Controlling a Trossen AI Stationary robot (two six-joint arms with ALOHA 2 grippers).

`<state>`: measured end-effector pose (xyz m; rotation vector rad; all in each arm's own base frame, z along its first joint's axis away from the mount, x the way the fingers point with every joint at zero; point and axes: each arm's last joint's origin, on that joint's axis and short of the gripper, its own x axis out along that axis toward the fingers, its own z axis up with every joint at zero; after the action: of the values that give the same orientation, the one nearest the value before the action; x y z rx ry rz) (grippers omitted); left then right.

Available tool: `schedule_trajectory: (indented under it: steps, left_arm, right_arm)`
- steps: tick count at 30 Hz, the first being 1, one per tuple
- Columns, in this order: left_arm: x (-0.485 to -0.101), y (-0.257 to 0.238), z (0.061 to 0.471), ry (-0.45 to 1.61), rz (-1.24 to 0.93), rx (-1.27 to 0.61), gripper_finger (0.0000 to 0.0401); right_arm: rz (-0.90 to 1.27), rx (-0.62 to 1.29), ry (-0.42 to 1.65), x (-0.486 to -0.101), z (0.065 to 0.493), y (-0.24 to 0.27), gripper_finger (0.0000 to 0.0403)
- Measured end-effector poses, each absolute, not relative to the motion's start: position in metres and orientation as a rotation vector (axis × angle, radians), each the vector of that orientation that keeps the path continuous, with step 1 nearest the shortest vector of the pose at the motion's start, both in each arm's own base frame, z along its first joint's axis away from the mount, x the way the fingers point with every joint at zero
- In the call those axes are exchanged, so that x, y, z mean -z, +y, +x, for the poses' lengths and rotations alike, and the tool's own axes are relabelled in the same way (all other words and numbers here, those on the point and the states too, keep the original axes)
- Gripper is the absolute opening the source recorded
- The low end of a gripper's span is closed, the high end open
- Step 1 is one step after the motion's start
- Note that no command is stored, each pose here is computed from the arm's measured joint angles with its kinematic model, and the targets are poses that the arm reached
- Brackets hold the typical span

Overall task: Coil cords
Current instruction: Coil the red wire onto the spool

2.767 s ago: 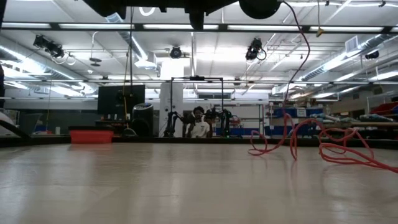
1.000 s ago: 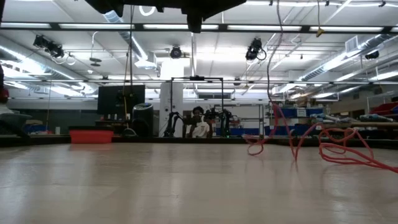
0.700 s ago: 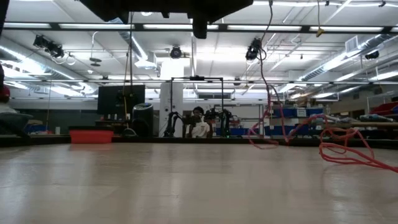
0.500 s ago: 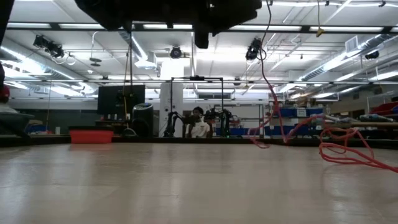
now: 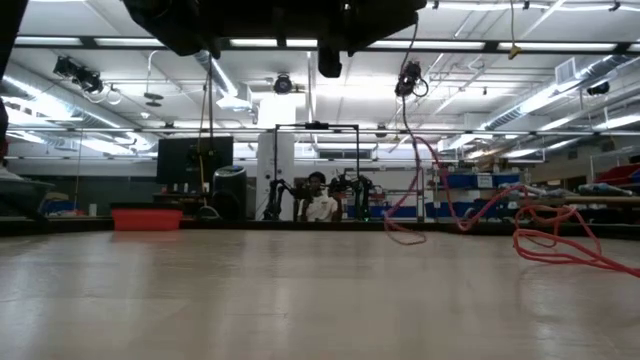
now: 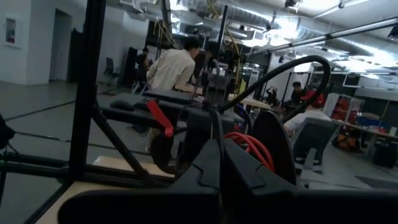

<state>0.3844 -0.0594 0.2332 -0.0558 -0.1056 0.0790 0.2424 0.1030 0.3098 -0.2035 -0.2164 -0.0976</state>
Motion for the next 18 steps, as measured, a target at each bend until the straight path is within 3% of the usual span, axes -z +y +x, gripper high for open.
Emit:
schedule_trajectory:
  steps: [18]
  left_arm:
    - [-0.222,-0.059,0.385,0.011,-0.028,-0.091,0.0088]
  right_arm:
    - [-0.202,0.083,-0.296,-0.314,0.246,0.1,0.0002]
